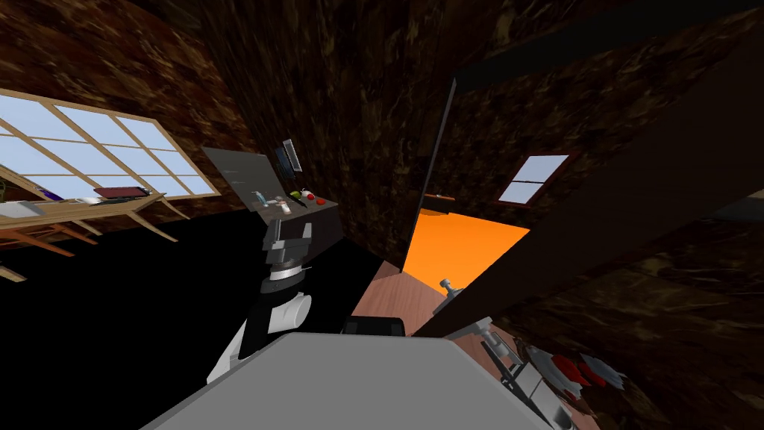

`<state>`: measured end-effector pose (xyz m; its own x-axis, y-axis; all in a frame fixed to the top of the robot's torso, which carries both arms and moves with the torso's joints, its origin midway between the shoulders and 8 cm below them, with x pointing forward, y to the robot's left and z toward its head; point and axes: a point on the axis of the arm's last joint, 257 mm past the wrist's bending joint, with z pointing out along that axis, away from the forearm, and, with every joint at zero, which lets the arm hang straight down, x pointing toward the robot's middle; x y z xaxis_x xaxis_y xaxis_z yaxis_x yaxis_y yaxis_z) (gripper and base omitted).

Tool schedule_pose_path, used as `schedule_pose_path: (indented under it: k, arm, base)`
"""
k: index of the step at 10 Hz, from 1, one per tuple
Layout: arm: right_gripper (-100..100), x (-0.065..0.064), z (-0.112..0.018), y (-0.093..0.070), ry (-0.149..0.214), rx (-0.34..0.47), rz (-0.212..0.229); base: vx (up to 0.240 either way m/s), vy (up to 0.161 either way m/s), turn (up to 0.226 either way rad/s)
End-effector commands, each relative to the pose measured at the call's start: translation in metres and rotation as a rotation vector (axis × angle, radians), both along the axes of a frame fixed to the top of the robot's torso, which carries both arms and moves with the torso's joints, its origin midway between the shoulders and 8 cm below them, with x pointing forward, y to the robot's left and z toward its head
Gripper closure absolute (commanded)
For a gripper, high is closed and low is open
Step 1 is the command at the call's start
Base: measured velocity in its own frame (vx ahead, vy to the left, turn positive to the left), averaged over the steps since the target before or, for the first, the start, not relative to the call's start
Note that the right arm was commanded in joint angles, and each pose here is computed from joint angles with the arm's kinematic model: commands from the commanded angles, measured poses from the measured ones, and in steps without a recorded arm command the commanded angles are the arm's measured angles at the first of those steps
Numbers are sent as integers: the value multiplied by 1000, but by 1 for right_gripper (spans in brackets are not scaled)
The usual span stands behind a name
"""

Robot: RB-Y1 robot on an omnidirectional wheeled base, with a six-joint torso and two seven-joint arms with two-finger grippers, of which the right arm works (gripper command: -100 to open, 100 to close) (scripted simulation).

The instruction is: Pull the door open

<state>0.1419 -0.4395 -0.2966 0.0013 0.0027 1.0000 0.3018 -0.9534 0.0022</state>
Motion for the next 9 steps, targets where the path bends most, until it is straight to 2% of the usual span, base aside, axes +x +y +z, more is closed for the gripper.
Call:
schedule_pose_path:
  k: [1,5,9]
  arm:
    - [100,-8,-5,5,18,-9,24]
    - [100,-24,-13,14,44,-22,74]
    - [100,-30,-15,18,50,-25,94]
  base:
    - [67,48,-4]
    - [80,87,4]
    - [28,17,6]
